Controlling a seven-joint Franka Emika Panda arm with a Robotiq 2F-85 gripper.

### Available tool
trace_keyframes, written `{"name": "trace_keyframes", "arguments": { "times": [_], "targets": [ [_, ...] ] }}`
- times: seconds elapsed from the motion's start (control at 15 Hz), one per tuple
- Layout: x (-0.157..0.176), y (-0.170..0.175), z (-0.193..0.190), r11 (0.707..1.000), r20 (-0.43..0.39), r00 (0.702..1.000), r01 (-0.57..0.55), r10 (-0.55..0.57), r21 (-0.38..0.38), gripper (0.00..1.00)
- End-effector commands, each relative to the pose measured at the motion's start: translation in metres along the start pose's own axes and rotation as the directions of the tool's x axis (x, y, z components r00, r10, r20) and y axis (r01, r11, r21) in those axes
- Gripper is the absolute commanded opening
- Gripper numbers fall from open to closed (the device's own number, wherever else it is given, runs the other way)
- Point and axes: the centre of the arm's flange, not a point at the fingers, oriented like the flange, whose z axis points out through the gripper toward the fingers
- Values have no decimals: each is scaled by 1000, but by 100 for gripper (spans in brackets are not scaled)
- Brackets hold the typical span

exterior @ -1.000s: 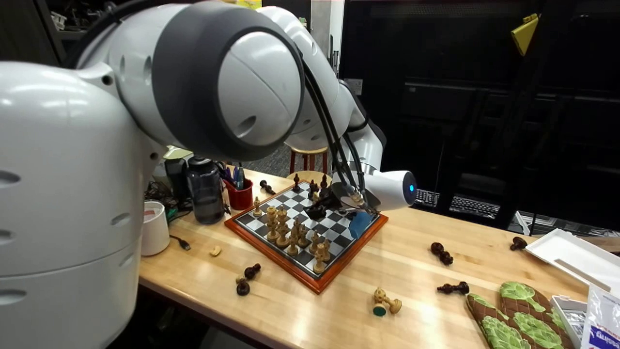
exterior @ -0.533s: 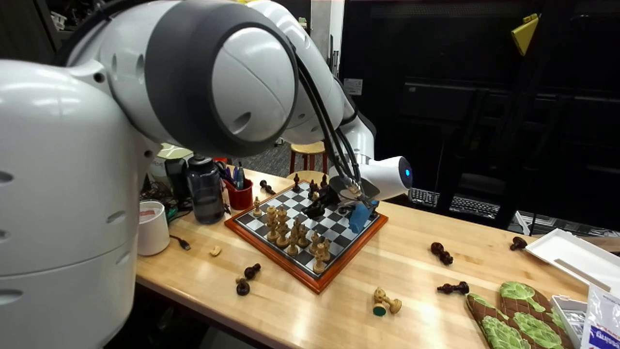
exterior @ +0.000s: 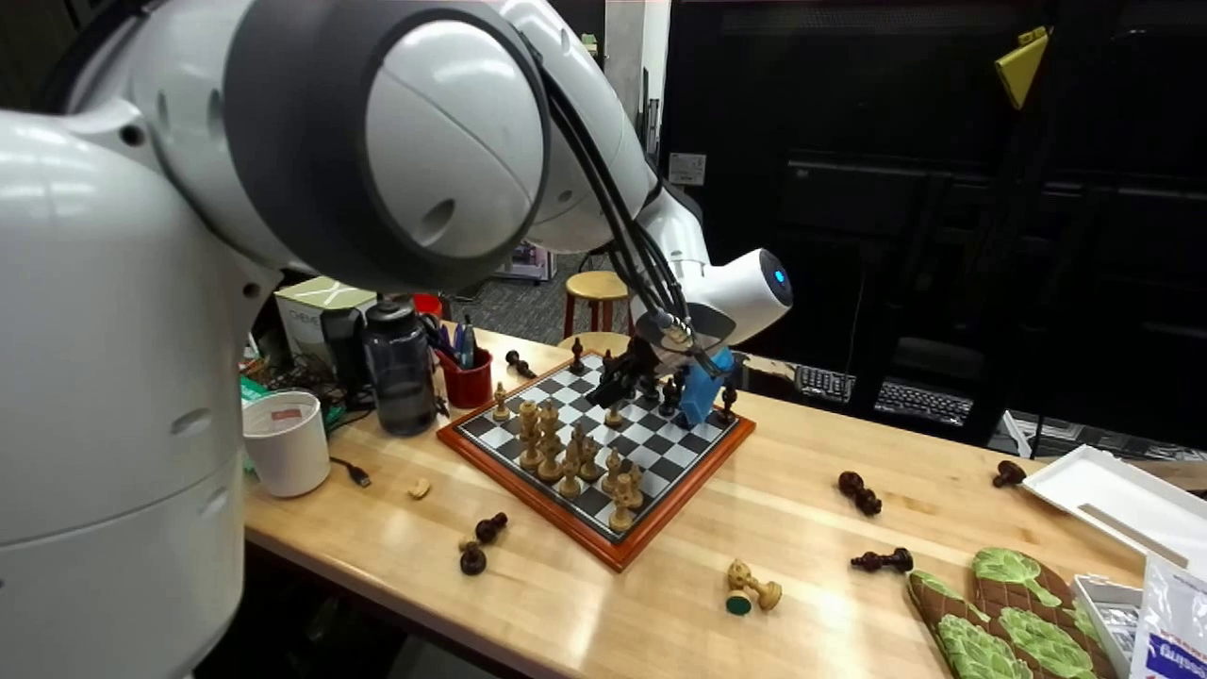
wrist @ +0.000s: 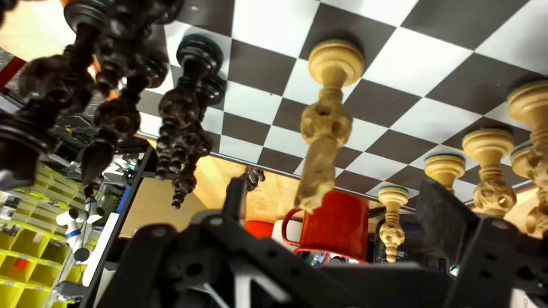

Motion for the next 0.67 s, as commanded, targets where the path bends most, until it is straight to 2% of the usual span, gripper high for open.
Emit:
{"name": "trace_keyframes", "arguments": {
  "times": [0.0,0.2,0.33,0.53,0.6],
  "targets": [
    [35,1,-15,999,100,995,11,-14,31,100],
    [62,5,-19,998,203,979,20,-32,62,100],
    [85,9,-20,997,292,955,21,-42,74,100],
    [117,15,-16,998,446,895,9,-34,59,100],
    [129,17,-12,1000,508,861,4,-18,29,100]
  ]
}}
